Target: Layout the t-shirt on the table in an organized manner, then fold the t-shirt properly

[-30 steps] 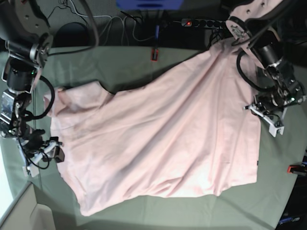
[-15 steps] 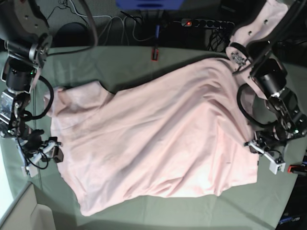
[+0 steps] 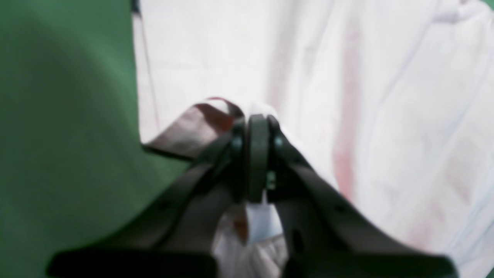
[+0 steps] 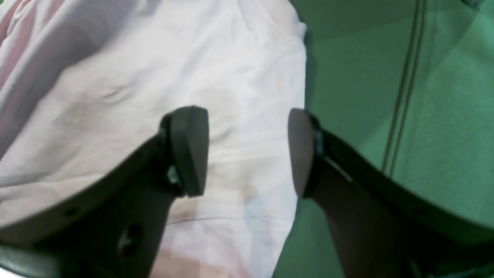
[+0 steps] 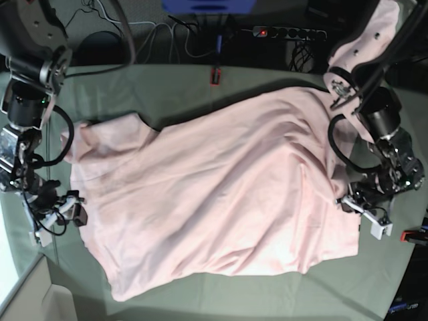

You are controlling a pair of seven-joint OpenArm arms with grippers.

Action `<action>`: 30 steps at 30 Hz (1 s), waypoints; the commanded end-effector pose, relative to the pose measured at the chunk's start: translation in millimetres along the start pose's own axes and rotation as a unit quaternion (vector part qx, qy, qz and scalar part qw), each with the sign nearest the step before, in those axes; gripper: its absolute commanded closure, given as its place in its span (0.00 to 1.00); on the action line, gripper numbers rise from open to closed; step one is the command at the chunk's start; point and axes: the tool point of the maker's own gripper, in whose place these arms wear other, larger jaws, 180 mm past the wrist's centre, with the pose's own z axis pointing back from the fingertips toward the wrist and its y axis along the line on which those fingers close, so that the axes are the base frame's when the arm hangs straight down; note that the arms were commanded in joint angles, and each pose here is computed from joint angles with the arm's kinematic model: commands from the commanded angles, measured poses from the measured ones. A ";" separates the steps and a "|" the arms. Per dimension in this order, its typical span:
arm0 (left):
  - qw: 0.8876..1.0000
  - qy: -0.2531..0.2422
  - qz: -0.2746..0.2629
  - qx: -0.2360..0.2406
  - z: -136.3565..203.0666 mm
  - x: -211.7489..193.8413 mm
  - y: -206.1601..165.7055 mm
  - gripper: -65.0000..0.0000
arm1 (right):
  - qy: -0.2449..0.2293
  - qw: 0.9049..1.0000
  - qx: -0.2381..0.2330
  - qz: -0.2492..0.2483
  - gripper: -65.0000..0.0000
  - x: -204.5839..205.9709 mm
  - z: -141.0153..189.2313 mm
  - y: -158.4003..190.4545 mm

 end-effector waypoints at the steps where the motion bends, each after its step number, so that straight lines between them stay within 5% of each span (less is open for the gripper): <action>1: 0.999 -0.042 -0.004 -0.004 5.6 32.4 -1.0 0.92 | -0.036 0.999 -0.005 0.008 0.49 28.4 6.0 -7.6; 7: 1.000 -0.021 0.011 -0.001 8.0 22.8 4.6 0.51 | -0.036 0.999 -0.010 0.010 0.49 29.5 9.1 -13.7; 10: 1.000 -0.015 0.018 0.005 17.8 23.2 14.8 0.37 | -0.036 0.999 -0.014 0.012 0.49 30.3 11.4 -18.0; 21: 0.997 0.025 -0.005 0.072 93.4 -62.3 54.5 0.48 | -0.006 1.000 -0.026 0.011 0.49 -1.6 20.2 -30.1; 25: 0.994 0.070 0.002 0.080 103.2 -118.1 60.0 0.48 | 0.005 1.000 -0.027 0.009 0.49 -14.3 21.9 -30.9; 30: 0.994 0.066 0.008 0.081 107.6 -148.5 59.9 0.48 | 0.012 1.000 -0.027 0.008 0.49 -22.0 22.8 -30.9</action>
